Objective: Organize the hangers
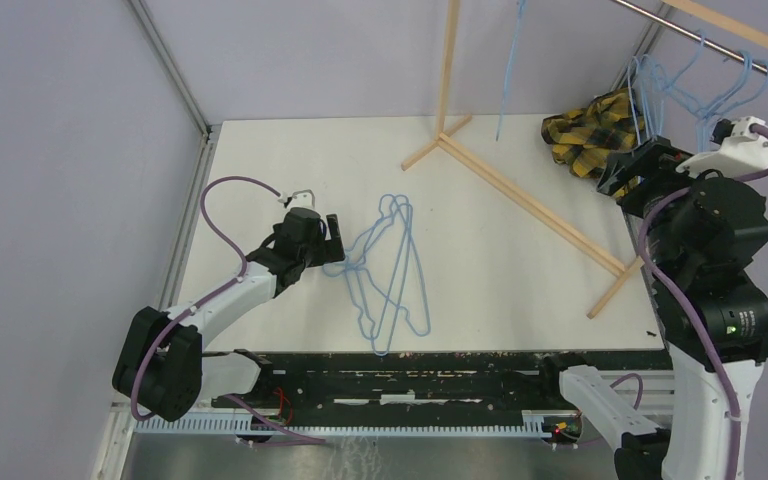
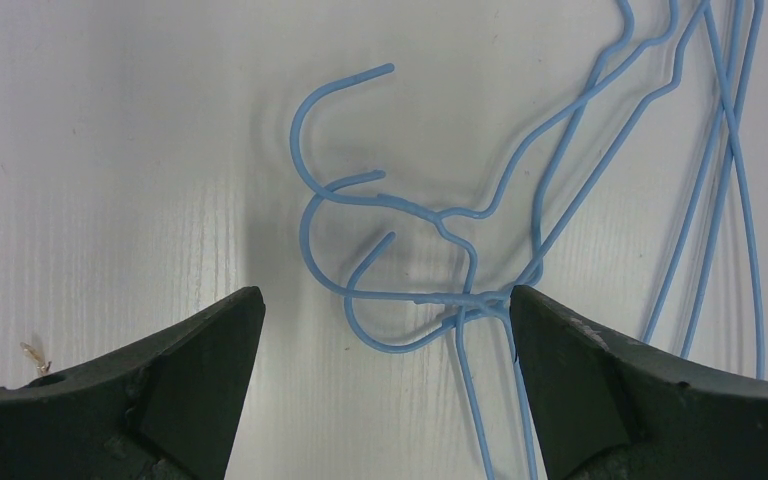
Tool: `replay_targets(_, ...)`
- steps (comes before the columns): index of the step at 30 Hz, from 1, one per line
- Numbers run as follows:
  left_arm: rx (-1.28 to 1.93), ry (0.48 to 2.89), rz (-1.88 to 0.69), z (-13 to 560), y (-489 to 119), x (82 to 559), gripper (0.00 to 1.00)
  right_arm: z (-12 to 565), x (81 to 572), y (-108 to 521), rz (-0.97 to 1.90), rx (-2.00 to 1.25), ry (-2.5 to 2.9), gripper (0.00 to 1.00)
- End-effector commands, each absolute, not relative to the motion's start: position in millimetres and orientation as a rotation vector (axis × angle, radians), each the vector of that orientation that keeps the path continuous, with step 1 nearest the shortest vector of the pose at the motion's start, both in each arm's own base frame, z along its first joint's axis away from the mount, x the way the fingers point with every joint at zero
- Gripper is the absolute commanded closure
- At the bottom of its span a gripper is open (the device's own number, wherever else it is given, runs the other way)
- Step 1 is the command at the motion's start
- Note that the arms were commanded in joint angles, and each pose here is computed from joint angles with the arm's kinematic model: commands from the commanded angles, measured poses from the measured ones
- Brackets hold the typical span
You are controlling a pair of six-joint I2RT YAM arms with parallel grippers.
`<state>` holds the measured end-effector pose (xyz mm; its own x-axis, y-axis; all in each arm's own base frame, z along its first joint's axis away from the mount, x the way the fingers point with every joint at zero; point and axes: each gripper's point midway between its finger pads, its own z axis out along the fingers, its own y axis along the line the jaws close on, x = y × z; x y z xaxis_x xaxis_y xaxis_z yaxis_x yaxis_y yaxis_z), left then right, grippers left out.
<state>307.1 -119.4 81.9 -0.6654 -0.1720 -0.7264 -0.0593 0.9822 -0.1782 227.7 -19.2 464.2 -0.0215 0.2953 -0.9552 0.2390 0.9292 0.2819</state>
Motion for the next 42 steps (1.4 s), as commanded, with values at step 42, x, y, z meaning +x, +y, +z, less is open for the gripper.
replay_targets(42, -0.552, 2.139, -0.198, 110, -52, 335, 0.01, 115, 250, 391, 0.589, -0.828, 2.382, 0.47)
